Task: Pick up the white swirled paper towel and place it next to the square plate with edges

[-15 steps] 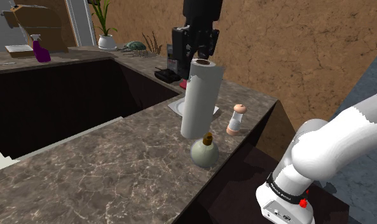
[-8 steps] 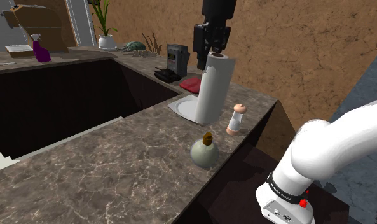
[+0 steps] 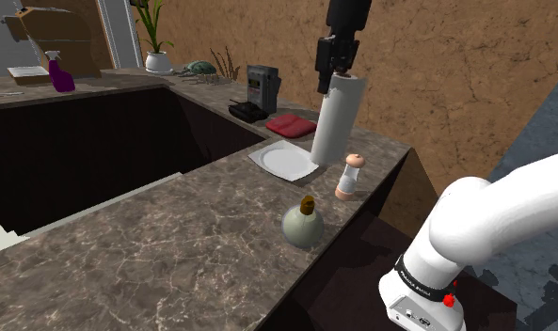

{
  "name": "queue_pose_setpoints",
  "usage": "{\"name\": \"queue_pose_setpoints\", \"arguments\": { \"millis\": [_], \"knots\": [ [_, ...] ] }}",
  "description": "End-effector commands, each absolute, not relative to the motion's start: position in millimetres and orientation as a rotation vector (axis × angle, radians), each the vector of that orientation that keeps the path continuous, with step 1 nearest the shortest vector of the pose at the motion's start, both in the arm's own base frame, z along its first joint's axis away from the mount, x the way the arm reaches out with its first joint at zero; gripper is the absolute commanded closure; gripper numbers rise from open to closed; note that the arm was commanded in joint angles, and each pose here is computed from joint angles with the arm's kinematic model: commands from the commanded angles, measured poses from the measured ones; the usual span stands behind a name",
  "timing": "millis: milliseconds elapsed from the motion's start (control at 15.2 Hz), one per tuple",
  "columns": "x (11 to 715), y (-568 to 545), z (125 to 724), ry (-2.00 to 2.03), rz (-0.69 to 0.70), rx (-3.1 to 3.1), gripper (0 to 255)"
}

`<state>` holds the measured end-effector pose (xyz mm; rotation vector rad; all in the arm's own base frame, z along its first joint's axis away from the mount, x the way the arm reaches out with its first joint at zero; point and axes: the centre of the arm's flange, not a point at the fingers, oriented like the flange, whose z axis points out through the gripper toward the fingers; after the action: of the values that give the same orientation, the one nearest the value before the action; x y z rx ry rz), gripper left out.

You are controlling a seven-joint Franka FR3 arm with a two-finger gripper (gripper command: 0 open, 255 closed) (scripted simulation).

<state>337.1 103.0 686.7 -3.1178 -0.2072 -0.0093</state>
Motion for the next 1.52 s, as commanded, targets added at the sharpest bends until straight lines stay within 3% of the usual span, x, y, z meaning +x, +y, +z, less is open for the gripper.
{"name": "queue_pose_setpoints", "arguments": {
  "millis": [0,1452],
  "knots": [
    [341.3,75.3,689.0,-0.209,-0.008,-3.118,255],
    [396.8,-209.7,690.0,-0.209,-0.008,-3.118,255]
  ]
}}
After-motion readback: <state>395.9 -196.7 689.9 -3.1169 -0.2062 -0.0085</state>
